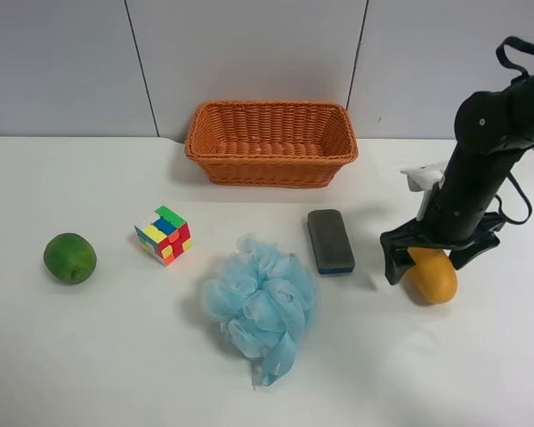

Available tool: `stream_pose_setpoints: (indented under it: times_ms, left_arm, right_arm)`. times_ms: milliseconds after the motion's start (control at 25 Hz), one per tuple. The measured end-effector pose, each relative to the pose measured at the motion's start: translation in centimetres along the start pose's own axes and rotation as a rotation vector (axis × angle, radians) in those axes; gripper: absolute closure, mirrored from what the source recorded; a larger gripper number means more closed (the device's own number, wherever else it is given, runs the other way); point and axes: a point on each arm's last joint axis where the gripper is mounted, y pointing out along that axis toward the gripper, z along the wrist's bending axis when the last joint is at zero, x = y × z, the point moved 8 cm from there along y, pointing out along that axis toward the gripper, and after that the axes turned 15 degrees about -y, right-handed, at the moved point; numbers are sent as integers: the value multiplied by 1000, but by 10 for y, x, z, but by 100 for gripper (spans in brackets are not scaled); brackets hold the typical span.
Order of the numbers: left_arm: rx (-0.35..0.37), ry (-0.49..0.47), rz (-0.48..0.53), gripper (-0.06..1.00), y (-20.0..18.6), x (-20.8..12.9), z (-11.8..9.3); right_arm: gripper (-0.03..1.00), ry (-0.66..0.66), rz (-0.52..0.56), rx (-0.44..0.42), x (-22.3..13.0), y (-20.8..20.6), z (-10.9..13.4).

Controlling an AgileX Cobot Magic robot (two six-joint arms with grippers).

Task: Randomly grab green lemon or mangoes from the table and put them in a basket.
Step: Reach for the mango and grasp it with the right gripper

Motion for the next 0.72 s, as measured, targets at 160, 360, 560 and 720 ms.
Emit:
stream_pose_setpoints:
  times_ms: [160,360,560,720]
  left_arm:
    - [0,0,0,0,0,0,0]
    - [0,0,0,0,0,0,0]
    - [0,0,0,0,0,0,0]
    - [0,0,0,0,0,0,0]
  right_arm:
    - [-3,-14,-19,-18,-1,5,-2]
    - [-3,-17,-78,-33,9,6,-5]
    - [4,-17,-70,-32,9,11,-5]
    - [28,-20,-68,-36,9,12,-6]
